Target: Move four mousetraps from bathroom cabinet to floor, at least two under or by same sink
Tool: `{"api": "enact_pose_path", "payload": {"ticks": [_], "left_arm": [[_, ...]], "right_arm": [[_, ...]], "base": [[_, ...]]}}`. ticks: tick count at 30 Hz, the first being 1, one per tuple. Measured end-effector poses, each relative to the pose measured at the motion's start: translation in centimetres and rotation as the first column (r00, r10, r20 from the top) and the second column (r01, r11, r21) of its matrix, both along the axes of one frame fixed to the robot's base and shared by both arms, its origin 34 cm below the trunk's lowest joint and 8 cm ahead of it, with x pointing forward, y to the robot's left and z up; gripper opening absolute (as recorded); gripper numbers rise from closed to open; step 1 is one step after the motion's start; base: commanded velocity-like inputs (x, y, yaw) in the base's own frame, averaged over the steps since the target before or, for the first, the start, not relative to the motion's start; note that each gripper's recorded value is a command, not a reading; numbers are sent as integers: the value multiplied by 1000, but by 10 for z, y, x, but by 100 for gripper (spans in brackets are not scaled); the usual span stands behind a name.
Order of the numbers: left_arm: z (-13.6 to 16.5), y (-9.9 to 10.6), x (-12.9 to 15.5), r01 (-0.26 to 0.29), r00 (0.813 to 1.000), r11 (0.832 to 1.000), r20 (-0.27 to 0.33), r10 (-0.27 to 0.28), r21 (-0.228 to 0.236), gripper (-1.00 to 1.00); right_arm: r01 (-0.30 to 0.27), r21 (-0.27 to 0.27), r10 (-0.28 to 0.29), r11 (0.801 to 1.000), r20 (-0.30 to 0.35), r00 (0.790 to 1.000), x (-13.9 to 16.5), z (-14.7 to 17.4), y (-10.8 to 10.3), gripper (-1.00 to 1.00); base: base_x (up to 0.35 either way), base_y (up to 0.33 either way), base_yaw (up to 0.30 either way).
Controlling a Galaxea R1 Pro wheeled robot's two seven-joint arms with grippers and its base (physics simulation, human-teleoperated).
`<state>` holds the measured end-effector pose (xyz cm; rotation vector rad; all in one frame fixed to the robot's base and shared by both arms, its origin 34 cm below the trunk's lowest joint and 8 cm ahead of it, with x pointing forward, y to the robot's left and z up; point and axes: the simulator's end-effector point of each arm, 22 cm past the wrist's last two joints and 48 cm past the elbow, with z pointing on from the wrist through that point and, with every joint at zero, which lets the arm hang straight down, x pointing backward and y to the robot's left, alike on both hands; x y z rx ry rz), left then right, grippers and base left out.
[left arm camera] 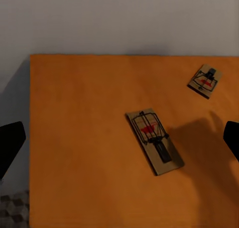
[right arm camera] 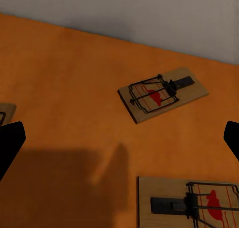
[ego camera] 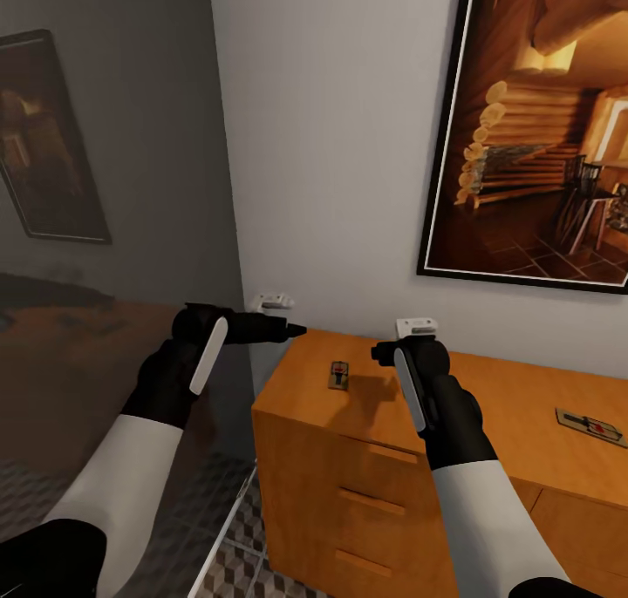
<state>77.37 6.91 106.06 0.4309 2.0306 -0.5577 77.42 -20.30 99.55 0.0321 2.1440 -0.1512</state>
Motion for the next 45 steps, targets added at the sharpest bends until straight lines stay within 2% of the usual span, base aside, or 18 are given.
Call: {"api": "enact_pose_path", "payload": {"ticks": [15, 26, 37, 45], "left_arm": [[-10, -2, 1, 1, 1000, 1000, -24, -1, 2, 100], [-10, -2, 1, 1, 1000, 1000, -24, -1, 3, 100], [-9, -2, 1, 0, 1000, 1000, -23, 0, 3, 100], [-9, -2, 1, 0, 1000, 1000, -23, 0, 3, 100]], "right_arm": [[7, 9, -7, 1000, 70, 997, -1, 29, -3, 100], [31, -2, -31, 1000, 75, 997, -2, 31, -9, 100], [39, -5, -38, 999, 75, 996, -2, 31, -11, 100], [39, -4, -39, 999, 75, 996, -2, 31, -11, 100]], "base": [[0, 0, 0], [0, 0, 10], [0, 0, 194], [0, 0, 71]]}}
